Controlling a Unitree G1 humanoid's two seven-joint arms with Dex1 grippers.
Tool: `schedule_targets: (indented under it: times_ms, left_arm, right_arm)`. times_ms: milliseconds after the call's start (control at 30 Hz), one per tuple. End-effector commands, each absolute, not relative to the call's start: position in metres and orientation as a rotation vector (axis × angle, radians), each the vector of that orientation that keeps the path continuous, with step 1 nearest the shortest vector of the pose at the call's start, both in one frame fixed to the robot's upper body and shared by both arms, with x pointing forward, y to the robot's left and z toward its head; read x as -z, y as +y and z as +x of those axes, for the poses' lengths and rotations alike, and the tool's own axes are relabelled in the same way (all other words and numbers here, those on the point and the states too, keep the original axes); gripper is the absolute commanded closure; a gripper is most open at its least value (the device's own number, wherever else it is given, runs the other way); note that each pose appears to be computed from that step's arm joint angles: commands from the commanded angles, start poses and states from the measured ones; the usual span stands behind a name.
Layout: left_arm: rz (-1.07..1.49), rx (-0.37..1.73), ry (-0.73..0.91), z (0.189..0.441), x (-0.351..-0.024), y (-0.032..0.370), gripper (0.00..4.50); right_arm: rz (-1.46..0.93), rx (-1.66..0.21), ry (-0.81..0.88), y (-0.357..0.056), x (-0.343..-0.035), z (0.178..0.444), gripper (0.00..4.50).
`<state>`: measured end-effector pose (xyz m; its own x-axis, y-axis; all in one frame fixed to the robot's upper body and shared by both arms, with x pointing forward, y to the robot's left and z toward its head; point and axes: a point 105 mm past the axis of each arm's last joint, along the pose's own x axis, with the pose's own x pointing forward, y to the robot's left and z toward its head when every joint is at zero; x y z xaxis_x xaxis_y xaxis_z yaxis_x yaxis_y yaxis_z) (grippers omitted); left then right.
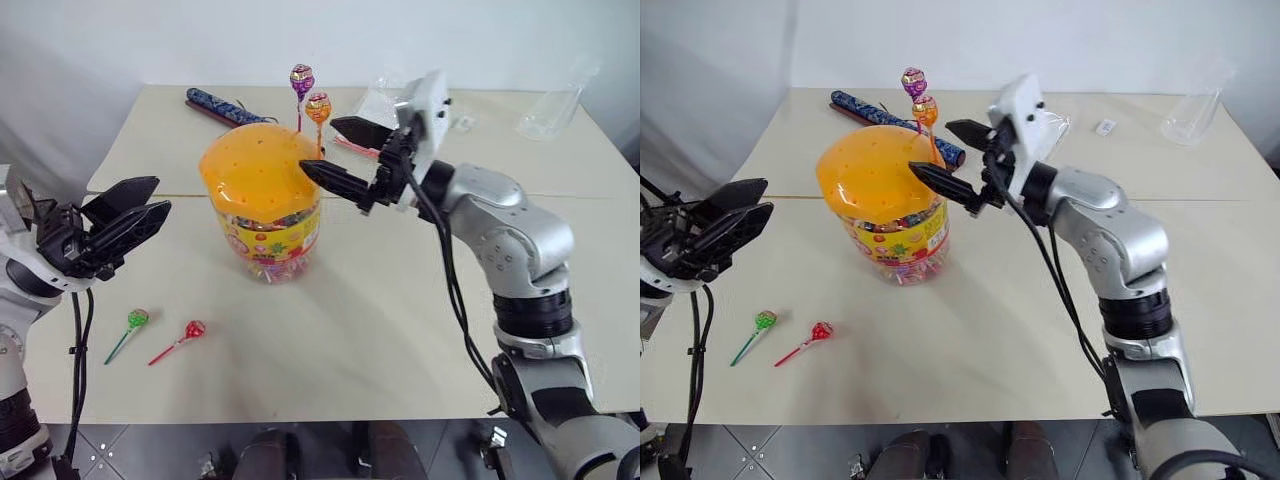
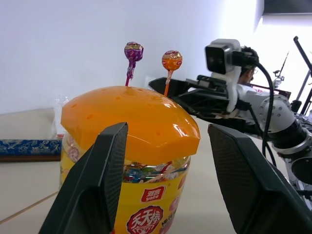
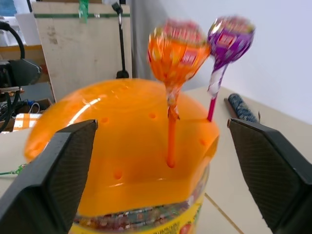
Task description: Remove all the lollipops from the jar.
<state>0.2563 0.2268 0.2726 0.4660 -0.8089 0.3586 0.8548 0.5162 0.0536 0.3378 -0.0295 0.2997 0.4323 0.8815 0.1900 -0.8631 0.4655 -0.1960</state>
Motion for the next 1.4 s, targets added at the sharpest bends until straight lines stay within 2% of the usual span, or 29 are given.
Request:
schedule_targets:
  times_ms: [33, 333, 367, 467, 533, 600, 667, 700, 767, 800, 867, 933, 1000, 1100, 1167, 1267, 1367, 1400]
  left_arm:
    - [-0.107, 1.020, -0.423, 0.252, -0.285, 0.225, 1.69]
    - [-0.117, 1.025, -0.440, 0.246, -0.285, 0.223, 1.69]
    - [-0.115, 1.025, -0.441, 0.246, -0.285, 0.223, 1.69]
    - [-0.098, 1.033, -0.455, 0.243, -0.287, 0.221, 1.69]
    - [-0.079, 1.046, -0.483, 0.241, -0.290, 0.218, 1.69]
    - [-0.055, 1.088, -0.468, 0.237, -0.291, 0.210, 1.69]
    - [0.026, 1.183, -0.375, 0.228, -0.280, 0.195, 1.69]
    - [0.058, 1.231, -0.336, 0.223, -0.275, 0.189, 1.69]
    - [0.088, 1.289, -0.277, 0.216, -0.268, 0.186, 1.69]
    - [0.096, 1.307, -0.252, 0.214, -0.265, 0.186, 1.69]
    - [0.131, 1.337, -0.177, 0.211, -0.253, 0.189, 1.69]
    - [0.148, 1.348, -0.159, 0.209, -0.247, 0.191, 1.69]
    - [0.143, 1.342, -0.173, 0.210, -0.248, 0.192, 1.69]
    - [0.127, 1.323, -0.207, 0.212, -0.250, 0.191, 1.69]
    - [0.104, 1.306, -0.233, 0.214, -0.253, 0.191, 1.69]
    - [0.054, 1.271, -0.259, 0.215, -0.257, 0.193, 1.69]
    - [-0.020, 1.189, -0.319, 0.218, -0.264, 0.204, 1.69]
    - [-0.048, 1.150, -0.342, 0.219, -0.266, 0.211, 1.69]
  right_arm:
    - [-0.082, -1.099, -0.329, -0.031, -0.311, 0.332, 1.30]
    - [-0.027, -1.140, -0.384, -0.030, -0.319, 0.325, 4.32]
    - [-0.006, -1.153, -0.404, -0.031, -0.322, 0.323, 4.48]
    - [0.051, -1.199, -0.488, -0.038, -0.335, 0.313, 4.48]
    - [0.131, -1.229, -0.538, -0.057, -0.349, 0.306, 4.48]
    - [0.121, -1.174, -0.544, -0.081, -0.355, 0.310, 4.48]
    - [-0.090, -0.980, -0.323, -0.130, -0.329, 0.336, 4.48]
    - [-0.193, -0.902, -0.111, -0.160, -0.301, 0.343, 4.48]
    - [-0.350, -0.779, 0.147, -0.206, -0.261, 0.344, 4.48]
    - [-0.427, -0.737, 0.219, -0.221, -0.247, 0.342, 4.48]
    - [-0.700, -0.700, 0.427, -0.262, -0.197, 0.328, 4.48]
    - [-0.704, -0.723, 0.528, -0.276, -0.176, 0.315, 4.48]
    - [-0.663, -0.730, 0.540, -0.279, -0.170, 0.312, 4.48]
    - [-0.724, -0.720, 0.632, -0.298, -0.153, 0.305, 4.48]
    - [-0.728, -0.763, 0.650, -0.300, -0.148, 0.300, 4.48]
    - [-0.705, -0.791, 0.563, -0.293, -0.154, 0.305, 3.80]
    - [-0.537, -0.881, 0.307, -0.257, -0.189, 0.315, 2.86]
    - [-0.479, -0.936, 0.205, -0.240, -0.206, 0.316, 2.86]
